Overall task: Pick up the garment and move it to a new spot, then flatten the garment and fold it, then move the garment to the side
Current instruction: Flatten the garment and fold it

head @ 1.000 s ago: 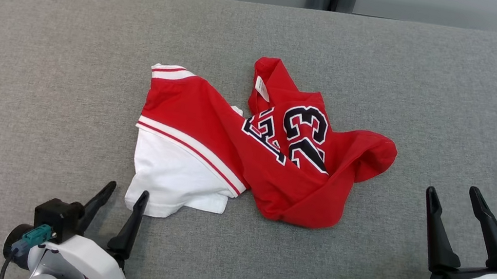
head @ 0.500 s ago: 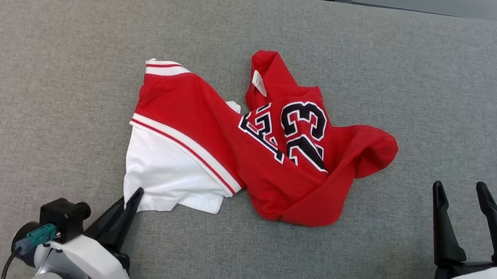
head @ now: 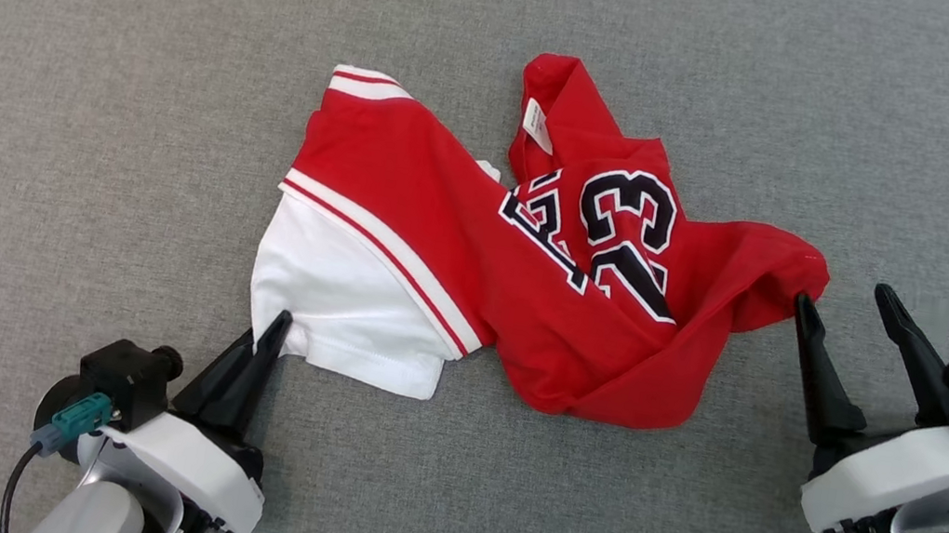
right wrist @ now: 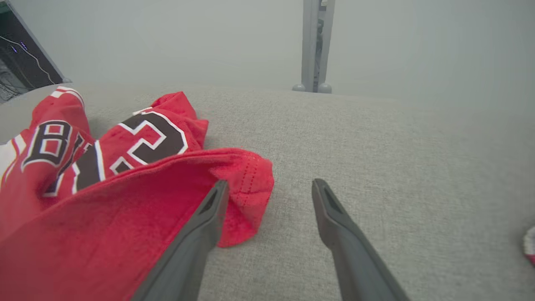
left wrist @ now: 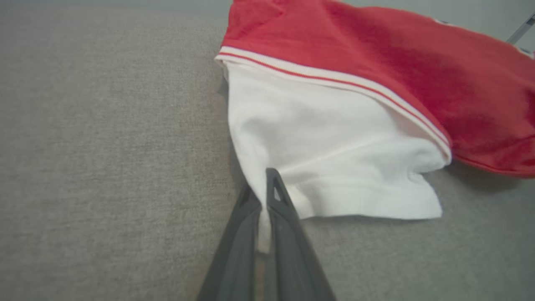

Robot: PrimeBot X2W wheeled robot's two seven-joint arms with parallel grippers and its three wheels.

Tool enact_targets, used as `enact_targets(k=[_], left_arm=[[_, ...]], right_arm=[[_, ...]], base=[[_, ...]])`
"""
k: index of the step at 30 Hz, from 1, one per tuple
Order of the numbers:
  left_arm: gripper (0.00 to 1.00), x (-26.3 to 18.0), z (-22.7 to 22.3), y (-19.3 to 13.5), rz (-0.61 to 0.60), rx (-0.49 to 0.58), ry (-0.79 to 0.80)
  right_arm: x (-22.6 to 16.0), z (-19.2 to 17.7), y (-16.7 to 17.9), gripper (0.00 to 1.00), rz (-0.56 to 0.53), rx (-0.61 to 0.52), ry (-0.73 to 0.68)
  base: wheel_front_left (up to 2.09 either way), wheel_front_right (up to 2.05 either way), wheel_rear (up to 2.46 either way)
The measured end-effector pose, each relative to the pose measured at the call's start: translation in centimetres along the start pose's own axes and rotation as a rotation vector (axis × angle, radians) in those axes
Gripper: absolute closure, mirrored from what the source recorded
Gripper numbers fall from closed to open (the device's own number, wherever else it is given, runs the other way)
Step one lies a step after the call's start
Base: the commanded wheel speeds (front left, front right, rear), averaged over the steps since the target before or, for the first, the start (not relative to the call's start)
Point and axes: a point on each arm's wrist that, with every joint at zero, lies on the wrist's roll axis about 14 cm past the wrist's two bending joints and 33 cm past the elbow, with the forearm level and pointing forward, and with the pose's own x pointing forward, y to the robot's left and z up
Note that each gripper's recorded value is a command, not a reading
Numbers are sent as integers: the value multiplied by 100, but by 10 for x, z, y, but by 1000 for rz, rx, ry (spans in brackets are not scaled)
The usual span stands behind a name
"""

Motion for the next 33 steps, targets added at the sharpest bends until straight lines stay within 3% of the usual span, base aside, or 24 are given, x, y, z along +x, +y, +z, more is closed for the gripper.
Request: enact_targets(k=[7,8,9,10,16,21,33], left_arm=[[100,6,-3,5,11,-5,0],[100,6,-2,6,11,-4,-2],[100,6,-2,7,13,-4,-4],[100,6,-2,7,15,-5,-5],[100,9,3,13,34,-1,-28],[100,12,35,17,38,35,-122],[100,-9,233,-31,-102,242,-662]], right_arm=[[32,-11,14,0,87,-5,43],[34,-13,17,33,99,-1,50],[36,-14,19,56,108,7,55],[37,-15,20,100,115,10,59],[42,-6,20,100,133,12,17],[39,25,17,100,127,-4,-105],[4,158,8,100,81,-94,-495]], base=[[0,0,0],[0,0,0],[0,0,0],[0,0,0],[0,0,0],[0,0,0],[0,0,0]])
